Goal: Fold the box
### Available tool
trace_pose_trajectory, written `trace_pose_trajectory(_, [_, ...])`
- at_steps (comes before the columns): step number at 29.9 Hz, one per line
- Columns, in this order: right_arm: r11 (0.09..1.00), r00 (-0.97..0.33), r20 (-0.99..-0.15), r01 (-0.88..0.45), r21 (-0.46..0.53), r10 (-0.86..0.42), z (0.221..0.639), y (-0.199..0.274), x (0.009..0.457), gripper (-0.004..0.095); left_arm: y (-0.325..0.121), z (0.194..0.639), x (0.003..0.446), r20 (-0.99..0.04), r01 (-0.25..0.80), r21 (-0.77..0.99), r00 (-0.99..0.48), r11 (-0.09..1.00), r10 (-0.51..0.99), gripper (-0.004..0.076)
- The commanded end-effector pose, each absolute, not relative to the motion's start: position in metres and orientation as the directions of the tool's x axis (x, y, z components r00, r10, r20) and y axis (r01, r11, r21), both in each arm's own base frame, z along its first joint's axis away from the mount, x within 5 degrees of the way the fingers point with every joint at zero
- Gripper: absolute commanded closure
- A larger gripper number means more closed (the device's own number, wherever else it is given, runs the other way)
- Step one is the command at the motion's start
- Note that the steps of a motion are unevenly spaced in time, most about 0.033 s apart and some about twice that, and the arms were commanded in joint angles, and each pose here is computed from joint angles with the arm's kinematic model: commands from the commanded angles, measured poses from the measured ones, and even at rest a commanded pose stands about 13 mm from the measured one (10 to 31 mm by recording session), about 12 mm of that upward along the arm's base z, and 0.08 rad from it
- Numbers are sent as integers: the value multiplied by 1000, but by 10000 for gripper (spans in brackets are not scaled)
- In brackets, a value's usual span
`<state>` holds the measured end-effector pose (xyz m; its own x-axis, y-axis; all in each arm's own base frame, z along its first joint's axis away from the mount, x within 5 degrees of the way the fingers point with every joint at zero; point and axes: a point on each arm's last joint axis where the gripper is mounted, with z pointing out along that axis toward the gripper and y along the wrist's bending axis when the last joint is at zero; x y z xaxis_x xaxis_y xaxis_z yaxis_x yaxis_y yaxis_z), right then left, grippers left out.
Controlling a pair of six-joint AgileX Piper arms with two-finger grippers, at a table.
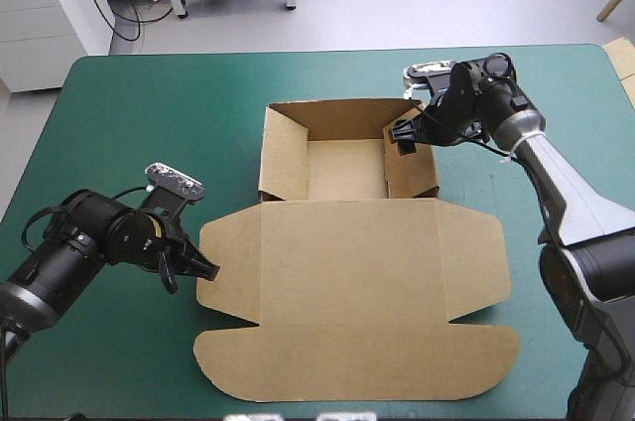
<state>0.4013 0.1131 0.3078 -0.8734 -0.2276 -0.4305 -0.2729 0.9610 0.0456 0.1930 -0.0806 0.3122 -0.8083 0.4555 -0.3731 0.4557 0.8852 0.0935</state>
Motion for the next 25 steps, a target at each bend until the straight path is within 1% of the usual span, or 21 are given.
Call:
trace_pose_trajectory(1, [962, -848, -484, -269, 41, -216, 316, 111, 407, 91, -83, 324, 192, -453, 446, 81, -780, 891, 432, 731])
trace_pose_trajectory(4, [963, -863, -455, -268, 42, -220, 302, 113, 413, 158, -84, 324, 193, -472, 446, 73, -772, 892, 425, 731])
trace_pose_trajectory(7, [963, -868, -445, -267, 44, -221, 297, 114, 415, 267, -86, 325, 193, -482, 445, 54, -773, 894, 414, 731])
trace_pose_trajectory(10, [963, -869, -443, -267, 44, -221, 297, 114, 416, 435, -86, 325, 194, -485, 445, 51, -771, 894, 412, 731])
trace_pose_trajectory(15, [965, -873, -441, -257, 49, -210, 297, 114, 415, 779, -86, 325, 194, -485, 445, 51, -771, 894, 412, 731])
trace_pose_trajectory(18, [965, -873, -441, -256, 49, -209, 297, 114, 415, 909, -86, 325, 194, -489, 437, 46, -775, 898, 402, 731])
trace_pose_trajectory(19, [967, -874, -440, -251, 52, -204, 297, 114, 415, 930, -86, 325, 194, -490, 437, 46, -774, 898, 401, 731])
trace_pose_trajectory(25, [967, -874, -440, -251, 52, -204, 297, 114, 415, 928, -86, 325, 194, -492, 437, 44, -773, 899, 400, 731])
